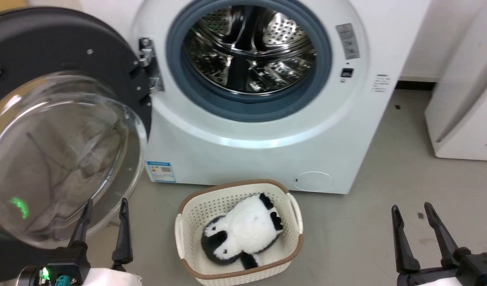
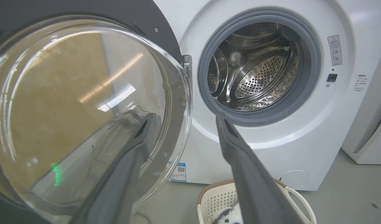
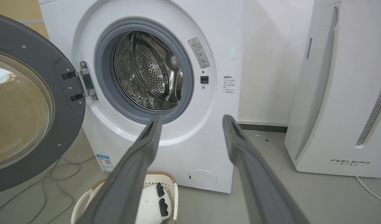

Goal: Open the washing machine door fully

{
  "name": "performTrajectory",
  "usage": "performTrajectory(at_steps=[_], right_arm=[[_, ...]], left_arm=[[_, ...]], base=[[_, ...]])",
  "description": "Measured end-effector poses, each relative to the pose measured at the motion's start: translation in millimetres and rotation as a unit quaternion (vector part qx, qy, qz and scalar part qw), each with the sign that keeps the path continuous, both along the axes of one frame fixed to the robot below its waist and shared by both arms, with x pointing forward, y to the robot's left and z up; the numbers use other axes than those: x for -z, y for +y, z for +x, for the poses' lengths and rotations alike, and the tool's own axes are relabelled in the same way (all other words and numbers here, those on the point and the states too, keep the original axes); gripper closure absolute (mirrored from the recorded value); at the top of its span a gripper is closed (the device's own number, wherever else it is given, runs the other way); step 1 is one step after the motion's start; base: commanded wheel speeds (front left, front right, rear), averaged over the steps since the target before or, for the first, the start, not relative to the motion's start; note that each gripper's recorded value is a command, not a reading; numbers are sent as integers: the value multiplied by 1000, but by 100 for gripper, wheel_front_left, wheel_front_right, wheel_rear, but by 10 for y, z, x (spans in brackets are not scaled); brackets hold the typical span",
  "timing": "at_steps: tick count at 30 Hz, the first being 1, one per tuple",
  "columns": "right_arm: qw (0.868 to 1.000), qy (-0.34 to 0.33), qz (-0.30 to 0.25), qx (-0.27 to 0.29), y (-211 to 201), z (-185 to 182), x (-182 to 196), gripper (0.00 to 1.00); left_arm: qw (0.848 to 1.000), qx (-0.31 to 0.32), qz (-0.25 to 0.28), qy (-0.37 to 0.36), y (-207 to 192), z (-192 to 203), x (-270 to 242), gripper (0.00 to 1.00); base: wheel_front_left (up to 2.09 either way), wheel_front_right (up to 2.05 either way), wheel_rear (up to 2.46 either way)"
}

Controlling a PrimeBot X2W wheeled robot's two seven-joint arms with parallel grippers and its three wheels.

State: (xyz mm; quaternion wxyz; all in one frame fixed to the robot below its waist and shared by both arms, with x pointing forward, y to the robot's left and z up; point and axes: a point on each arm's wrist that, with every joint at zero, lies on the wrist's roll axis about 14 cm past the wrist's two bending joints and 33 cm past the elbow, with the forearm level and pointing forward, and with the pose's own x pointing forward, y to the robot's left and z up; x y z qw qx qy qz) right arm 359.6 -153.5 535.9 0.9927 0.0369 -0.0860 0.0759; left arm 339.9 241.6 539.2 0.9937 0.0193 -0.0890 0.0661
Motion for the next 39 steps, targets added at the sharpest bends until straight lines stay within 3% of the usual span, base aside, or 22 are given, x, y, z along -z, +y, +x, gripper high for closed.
performTrajectory(at_steps=[8, 9, 39], right_arm=[[1000, -2, 1, 30, -188, -136, -14, 0], [999, -2, 1, 33, -206, -151, -14, 100], [999, 20, -12, 31, -191, -121, 39, 100]], left_arm=[[999, 42, -8, 17, -277, 131, 121, 0], [999, 46, -8, 21, -303, 139, 145, 100], [998, 51, -11, 43, -374, 162, 194, 100]], base=[[0, 0, 0], [0, 0, 0], [0, 0, 0]])
